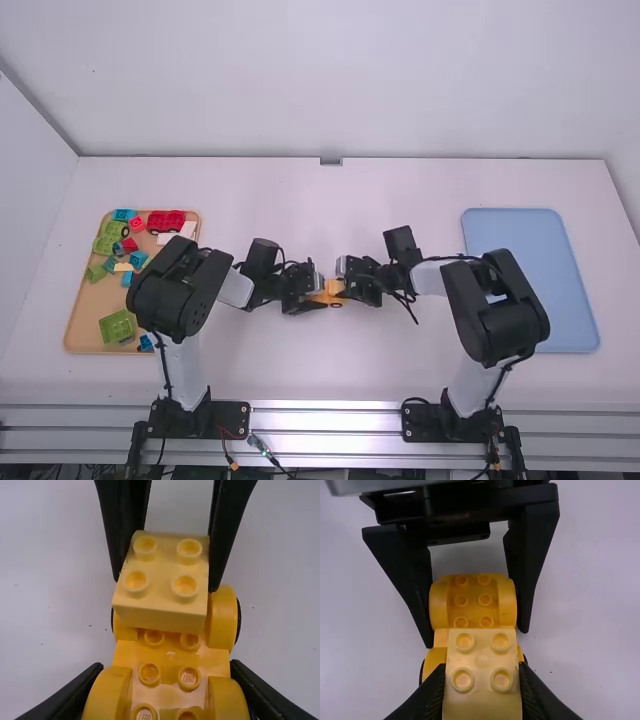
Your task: Assemble lego blocks to make yellow taxi
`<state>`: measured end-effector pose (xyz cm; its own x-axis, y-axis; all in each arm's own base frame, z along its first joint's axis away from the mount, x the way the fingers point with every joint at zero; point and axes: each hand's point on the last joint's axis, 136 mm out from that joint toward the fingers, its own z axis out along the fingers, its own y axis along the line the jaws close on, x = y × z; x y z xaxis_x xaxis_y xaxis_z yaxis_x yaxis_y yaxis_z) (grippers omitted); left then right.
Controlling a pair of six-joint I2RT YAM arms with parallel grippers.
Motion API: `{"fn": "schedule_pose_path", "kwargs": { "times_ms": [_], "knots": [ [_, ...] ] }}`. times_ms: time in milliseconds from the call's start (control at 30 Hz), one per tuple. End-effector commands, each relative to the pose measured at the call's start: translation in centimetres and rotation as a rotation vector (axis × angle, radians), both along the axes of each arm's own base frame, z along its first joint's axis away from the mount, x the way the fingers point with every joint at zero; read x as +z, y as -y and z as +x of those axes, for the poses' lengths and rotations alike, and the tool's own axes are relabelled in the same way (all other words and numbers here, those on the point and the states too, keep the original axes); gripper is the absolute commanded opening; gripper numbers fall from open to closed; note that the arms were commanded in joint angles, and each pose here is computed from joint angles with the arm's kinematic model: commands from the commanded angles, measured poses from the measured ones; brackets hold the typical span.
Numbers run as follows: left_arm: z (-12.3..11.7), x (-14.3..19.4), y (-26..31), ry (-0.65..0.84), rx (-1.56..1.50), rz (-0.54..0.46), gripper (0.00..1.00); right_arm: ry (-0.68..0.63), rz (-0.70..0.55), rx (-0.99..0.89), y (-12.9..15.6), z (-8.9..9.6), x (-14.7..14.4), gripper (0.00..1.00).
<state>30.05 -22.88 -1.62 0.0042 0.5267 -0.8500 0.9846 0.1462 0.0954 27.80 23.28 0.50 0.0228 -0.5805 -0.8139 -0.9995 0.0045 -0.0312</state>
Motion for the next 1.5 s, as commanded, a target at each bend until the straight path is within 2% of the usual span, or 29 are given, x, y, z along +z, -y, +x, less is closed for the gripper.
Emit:
{"fn": "schedule_pose_path", "kwargs": {
  "times_ms": [0, 267, 767, 1000, 1167, 1300, 1467],
  "knots": [
    [-0.37, -0.5, -0.01, -0.022, -0.007, -0.002, 0.5, -0.018, 0.006, -0.002, -0.04, -0.5, 0.17, 0.32],
    [-0.37, -0.49, 0.0, -0.022, -0.007, -0.002, 0.5, -0.007, -0.041, -0.007, -0.26, -0.57, -0.47, 0.3],
    [-0.37, -0.5, -0.01, -0.022, -0.007, -0.002, 0.5, -0.017, -0.044, -0.015, 0.03, -0.54, -0.55, 0.31],
    [-0.37, -0.49, -0.01, -0.022, -0.007, -0.002, 0.5, -0.02, -0.045, -0.014, 0.03, -0.6, -0.57, 0.51],
    [-0.37, -0.49, 0.0, -0.022, -0.007, -0.003, 0.5, -0.02, -0.041, -0.013, 0.0, -0.61, -0.51, 0.52],
    [-0.37, -0.49, 0.0, -0.021, -0.007, -0.003, 0.5, -0.018, -0.038, -0.012, -0.04, -0.58, -0.45, 0.46],
    [-0.36, -0.49, 0.0, -0.021, -0.007, -0.002, 0.5, -0.017, -0.04, -0.014, -0.01, -0.55, -0.49, 0.28]
  ]
}}
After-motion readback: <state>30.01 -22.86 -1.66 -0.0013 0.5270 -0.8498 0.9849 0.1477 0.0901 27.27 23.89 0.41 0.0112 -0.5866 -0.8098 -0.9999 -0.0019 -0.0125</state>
